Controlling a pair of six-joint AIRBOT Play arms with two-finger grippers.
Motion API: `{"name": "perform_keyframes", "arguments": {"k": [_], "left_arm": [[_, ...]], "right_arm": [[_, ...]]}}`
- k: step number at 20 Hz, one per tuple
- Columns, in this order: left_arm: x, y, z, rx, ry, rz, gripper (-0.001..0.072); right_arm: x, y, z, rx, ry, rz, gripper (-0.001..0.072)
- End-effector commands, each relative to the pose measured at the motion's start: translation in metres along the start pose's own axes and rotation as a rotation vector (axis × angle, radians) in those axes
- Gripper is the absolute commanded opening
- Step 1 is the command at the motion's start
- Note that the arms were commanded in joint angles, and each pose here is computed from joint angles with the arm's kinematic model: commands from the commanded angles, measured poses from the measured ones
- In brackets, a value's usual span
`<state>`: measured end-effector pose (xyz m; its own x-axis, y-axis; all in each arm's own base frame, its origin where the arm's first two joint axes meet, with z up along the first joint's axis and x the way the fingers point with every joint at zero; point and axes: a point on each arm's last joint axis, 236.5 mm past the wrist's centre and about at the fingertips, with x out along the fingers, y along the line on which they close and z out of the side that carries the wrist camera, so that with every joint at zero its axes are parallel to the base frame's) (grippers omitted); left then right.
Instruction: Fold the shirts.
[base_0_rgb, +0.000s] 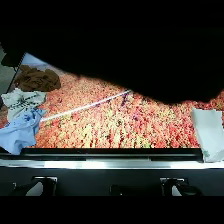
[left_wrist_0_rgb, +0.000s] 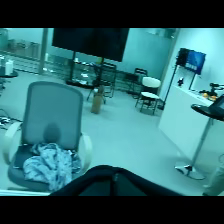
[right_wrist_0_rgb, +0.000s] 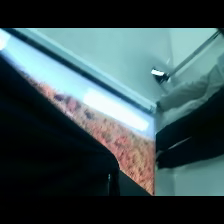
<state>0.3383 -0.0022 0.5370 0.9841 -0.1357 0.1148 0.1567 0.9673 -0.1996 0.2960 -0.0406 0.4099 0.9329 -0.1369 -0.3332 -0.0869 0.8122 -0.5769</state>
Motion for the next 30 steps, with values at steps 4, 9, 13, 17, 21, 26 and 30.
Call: {"name": "perform_keyframes", "arguments": {"k": [4, 9, 13, 17, 21, 26, 30], "left_arm": [[0.005, 0.029, -0.087, 0.017, 0.286, 0.064, 0.0023], [0.047, 0.049, -0.292, -0.014, 0.691, -0.011, 0.0024], [0.078, 0.083, -0.432, -0.089, 0.872, 0.04, 0.0025], [0.108, 0.108, -0.502, -0.184, 0.923, 0.092, 0.0025], [0.11, 0.099, -0.545, -0.295, 0.991, 0.08, 0.0026], [0.098, 0.09, -0.554, -0.268, 1.055, 0.033, 0.0026], [0.076, 0.081, -0.563, -0.255, 1.155, -0.023, 0.0026]], "right_arm": [[0.006, 0.06, -0.087, 0.003, 0.383, 0.257, 0.0043], [0.107, 0.161, -0.169, 0.046, 0.581, 0.536, 0.0044], [0.24, 0.187, -0.201, 0.119, 0.501, 0.431, 0.0044], [0.333, 0.198, -0.21, 0.325, 0.416, 0.311, 0.0045], [0.357, 0.239, -0.223, 0.552, 0.444, 0.373, 0.0264], [0.293, 0.255, -0.196, 0.372, 0.518, 0.656, 0.0683], [0.188, 0.302, -0.213, 0.354, 0.735, 1.093, 0.0683]]}}
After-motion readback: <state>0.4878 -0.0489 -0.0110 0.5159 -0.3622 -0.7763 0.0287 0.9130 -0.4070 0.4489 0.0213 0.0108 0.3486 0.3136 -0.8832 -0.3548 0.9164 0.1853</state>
